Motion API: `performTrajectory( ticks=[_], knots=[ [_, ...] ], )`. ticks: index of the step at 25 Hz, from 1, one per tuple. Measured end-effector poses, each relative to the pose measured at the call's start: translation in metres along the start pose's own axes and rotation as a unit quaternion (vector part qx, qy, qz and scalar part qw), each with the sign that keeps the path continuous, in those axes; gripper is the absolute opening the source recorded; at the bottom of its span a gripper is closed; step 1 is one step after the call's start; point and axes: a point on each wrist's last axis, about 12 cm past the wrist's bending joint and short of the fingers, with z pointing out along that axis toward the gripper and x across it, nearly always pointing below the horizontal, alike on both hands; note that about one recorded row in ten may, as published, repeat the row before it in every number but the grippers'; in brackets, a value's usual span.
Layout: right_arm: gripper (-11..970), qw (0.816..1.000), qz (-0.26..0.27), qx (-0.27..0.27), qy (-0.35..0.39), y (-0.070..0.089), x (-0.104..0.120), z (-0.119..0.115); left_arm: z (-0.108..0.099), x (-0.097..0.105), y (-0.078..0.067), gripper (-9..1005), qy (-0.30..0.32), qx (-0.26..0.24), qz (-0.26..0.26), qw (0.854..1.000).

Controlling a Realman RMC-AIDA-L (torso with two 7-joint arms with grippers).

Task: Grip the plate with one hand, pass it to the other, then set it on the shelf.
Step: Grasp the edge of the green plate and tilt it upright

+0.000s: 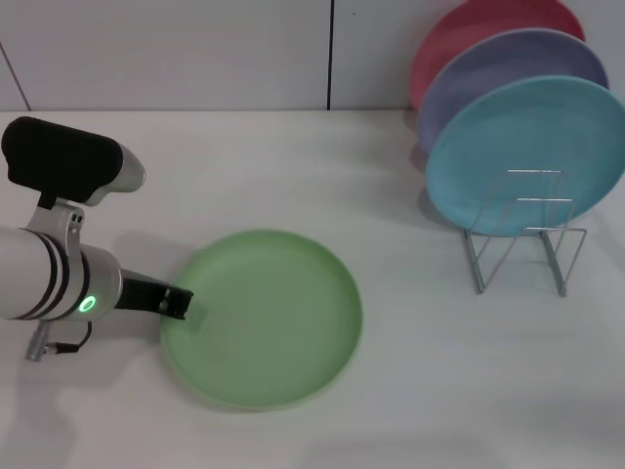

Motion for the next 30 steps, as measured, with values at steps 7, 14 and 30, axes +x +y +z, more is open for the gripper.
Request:
performTrajectory(
  ticks=[7,14,30],
  knots=[
    [839,1.000,0.001,-0.001,0.000,0.000,0.000,0.000,-0.008,-0.003,-0.003,120,-0.015,0.002,0.006,1.000],
    [838,1.000,0.001,-0.003,-0.001,0.000,0.000,0.001,-0.016,-0.010,-0.006,91,-0.033,0.004,0.013,0.999],
    [838,1.000,0.001,-0.023,-0.019,-0.002,-0.010,0.011,-0.041,-0.030,-0.013,40,-0.099,-0.001,0.032,0.995]
  ],
)
